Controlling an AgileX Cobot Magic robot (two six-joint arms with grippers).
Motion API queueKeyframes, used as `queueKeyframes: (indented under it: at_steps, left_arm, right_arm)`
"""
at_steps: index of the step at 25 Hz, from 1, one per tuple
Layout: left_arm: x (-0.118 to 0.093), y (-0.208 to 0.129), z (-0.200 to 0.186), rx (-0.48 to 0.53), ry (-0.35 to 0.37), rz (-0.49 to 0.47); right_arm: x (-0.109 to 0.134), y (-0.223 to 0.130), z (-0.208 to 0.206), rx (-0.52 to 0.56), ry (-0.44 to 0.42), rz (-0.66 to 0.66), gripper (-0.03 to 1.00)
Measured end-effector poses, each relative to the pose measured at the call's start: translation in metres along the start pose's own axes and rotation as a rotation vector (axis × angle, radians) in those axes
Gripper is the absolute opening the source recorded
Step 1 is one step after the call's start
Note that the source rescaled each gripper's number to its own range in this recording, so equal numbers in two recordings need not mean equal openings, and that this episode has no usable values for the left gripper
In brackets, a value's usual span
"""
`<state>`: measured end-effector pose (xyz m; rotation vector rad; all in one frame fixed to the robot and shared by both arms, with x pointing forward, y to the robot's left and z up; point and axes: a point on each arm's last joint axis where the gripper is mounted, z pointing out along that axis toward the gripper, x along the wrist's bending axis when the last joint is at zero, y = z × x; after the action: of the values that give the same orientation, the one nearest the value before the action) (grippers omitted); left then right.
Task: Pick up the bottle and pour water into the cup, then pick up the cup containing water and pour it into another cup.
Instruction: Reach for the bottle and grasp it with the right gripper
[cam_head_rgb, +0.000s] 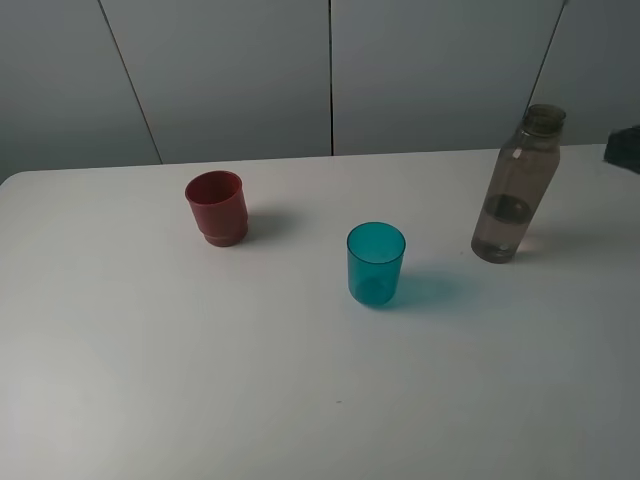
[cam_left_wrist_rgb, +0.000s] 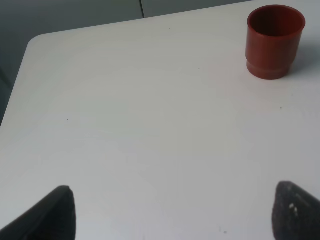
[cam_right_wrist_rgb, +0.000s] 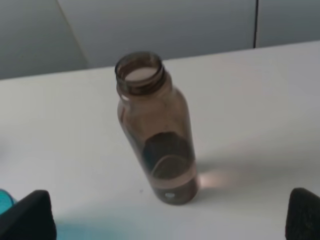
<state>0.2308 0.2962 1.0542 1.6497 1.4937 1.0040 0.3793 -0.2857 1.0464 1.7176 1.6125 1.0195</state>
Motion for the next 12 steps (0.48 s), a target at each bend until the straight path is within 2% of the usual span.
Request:
queueKeyframes:
  at_steps: [3, 5, 12]
  left_arm:
    - [0.0, 0.0, 0.0, 0.0, 0.0, 0.002]
    - [0.0, 0.0, 0.0, 0.0, 0.0, 0.002]
    - [0.0, 0.0, 0.0, 0.0, 0.0, 0.004]
  right_arm:
    - [0.004, -0.023, 0.023, 0.071, 0.035, -0.01, 1.0]
    - [0.005, -0.034, 0.036, 0.082, 0.043, -0.017, 1.0]
    - [0.001, -0.051, 0.073, 0.038, 0.019, -0.024, 1.0]
